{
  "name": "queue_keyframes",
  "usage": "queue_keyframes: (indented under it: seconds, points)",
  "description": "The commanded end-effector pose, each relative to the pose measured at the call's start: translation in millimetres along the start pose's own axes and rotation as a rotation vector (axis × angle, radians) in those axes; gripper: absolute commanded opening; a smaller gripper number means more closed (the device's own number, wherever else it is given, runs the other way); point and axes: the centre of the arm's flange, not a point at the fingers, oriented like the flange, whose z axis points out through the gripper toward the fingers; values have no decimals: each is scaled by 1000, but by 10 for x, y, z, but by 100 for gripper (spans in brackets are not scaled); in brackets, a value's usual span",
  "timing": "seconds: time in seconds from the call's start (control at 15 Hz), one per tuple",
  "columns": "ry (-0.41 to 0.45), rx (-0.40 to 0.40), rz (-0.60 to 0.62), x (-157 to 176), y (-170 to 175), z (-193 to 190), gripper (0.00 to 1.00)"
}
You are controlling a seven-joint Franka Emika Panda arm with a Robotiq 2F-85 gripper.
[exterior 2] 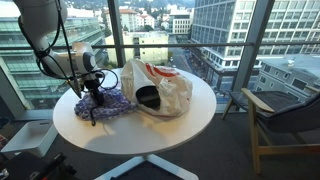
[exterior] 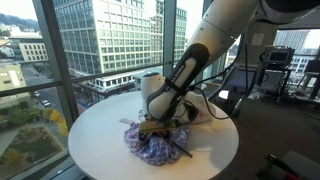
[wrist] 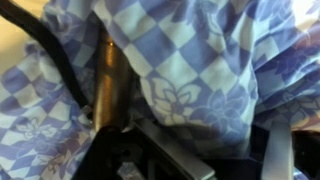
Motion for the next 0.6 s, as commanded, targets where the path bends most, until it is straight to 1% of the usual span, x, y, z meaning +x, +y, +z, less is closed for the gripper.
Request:
queue_keyframes:
  seconds: [0.0, 0.13, 0.27, 0.33, 0.53]
  points:
    - [-39, 53, 42, 50, 57, -240, 20]
    - [-28, 91, 89, 135, 105, -429, 9]
    - [2, 122, 125, 225, 163, -638, 10]
    - [23, 135, 138, 269, 188, -745, 12]
    - [78, 161, 151, 388, 240, -1033, 12]
